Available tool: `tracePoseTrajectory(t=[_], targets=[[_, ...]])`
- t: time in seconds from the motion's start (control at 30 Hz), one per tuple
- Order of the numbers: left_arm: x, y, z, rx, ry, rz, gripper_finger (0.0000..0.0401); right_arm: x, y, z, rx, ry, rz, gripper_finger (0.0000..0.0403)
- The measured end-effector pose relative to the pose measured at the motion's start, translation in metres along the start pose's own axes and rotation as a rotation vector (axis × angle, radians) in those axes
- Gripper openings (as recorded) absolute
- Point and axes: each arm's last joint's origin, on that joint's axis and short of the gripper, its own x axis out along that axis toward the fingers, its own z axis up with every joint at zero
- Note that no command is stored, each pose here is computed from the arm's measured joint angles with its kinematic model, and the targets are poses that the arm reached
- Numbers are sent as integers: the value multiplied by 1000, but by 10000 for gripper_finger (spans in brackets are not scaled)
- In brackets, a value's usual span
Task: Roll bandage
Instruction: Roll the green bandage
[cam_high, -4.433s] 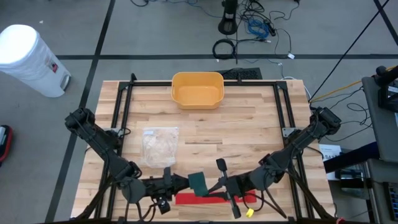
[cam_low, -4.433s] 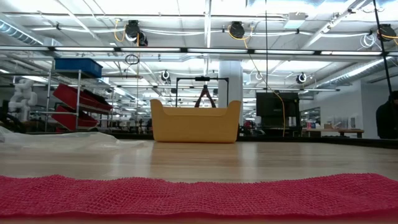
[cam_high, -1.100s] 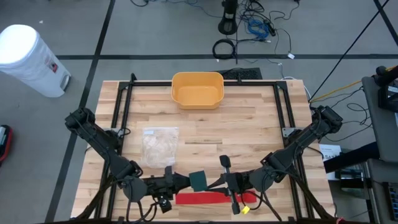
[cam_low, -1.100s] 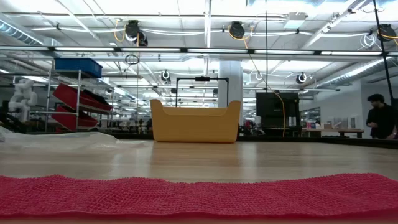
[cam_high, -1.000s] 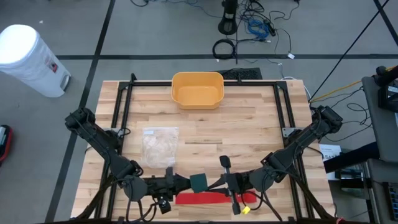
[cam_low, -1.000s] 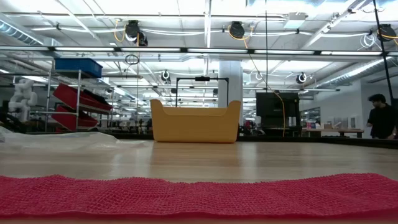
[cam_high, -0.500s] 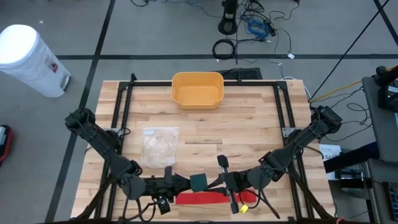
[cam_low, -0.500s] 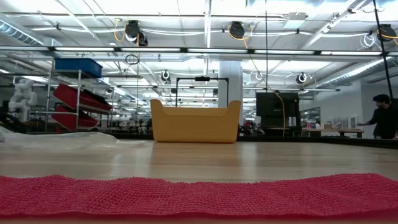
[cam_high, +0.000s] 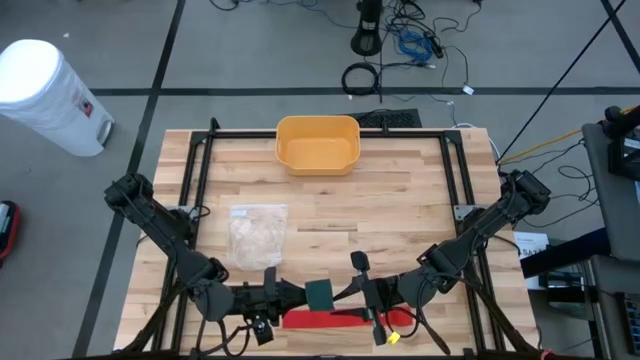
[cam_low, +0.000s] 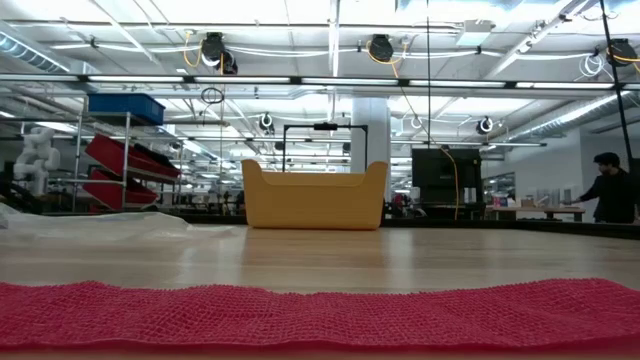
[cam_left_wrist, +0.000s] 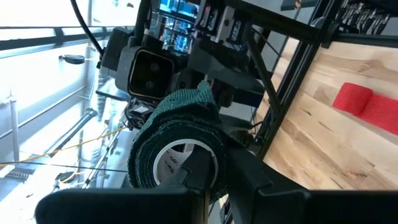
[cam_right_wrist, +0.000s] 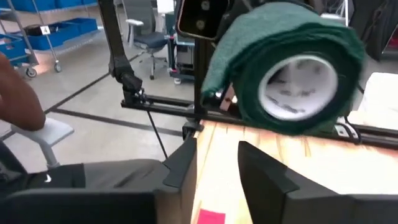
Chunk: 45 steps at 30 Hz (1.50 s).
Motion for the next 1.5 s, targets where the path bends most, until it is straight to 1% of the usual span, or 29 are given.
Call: tracePoseTrajectory(t=[0.13, 0.27, 0.33, 0.5, 0.63, 0.73, 0.83, 0.93, 1.1, 1.2, 1.37, 1.5], targets=[[-1, 0, 1, 7, -7, -2, 38, -8, 3, 1, -5, 27, 7, 125], [0, 0, 1, 5, -14, -2, 38, -10, 8, -3, -46, 56, 13, 132], [-1, 0, 2, 2, -33, -7, 38, -10, 7, -2, -59, 51, -7, 132], [-3, -1, 4, -3, -61, -17, 38, -13, 3, -1, -96, 49, -113, 132], [-6, -2, 8, -3, -77, -22, 38, -16, 3, 0, -129, 55, -134, 132], [-9, -3, 11, -3, -93, -27, 38, -20, 6, 8, -160, -1, -127, 132], [-12, -4, 14, -6, -108, -29, 38, -23, 11, 17, -216, -85, -169, 132], [-14, -3, 17, -21, -123, -18, 38, -26, 16, 23, -262, -141, -182, 132], [-17, -2, 22, -49, -180, -15, 38, -26, 18, 23, -316, -149, -163, 135], [-17, -2, 22, -72, -198, -23, 38, -20, 21, 17, -385, -135, -173, 154], [-17, -2, 21, -97, -196, -26, 38, -14, 19, 25, -368, -236, -204, 205], [-17, -2, 22, -124, -196, -30, 38, -14, 19, 25, -380, -243, -203, 230]])
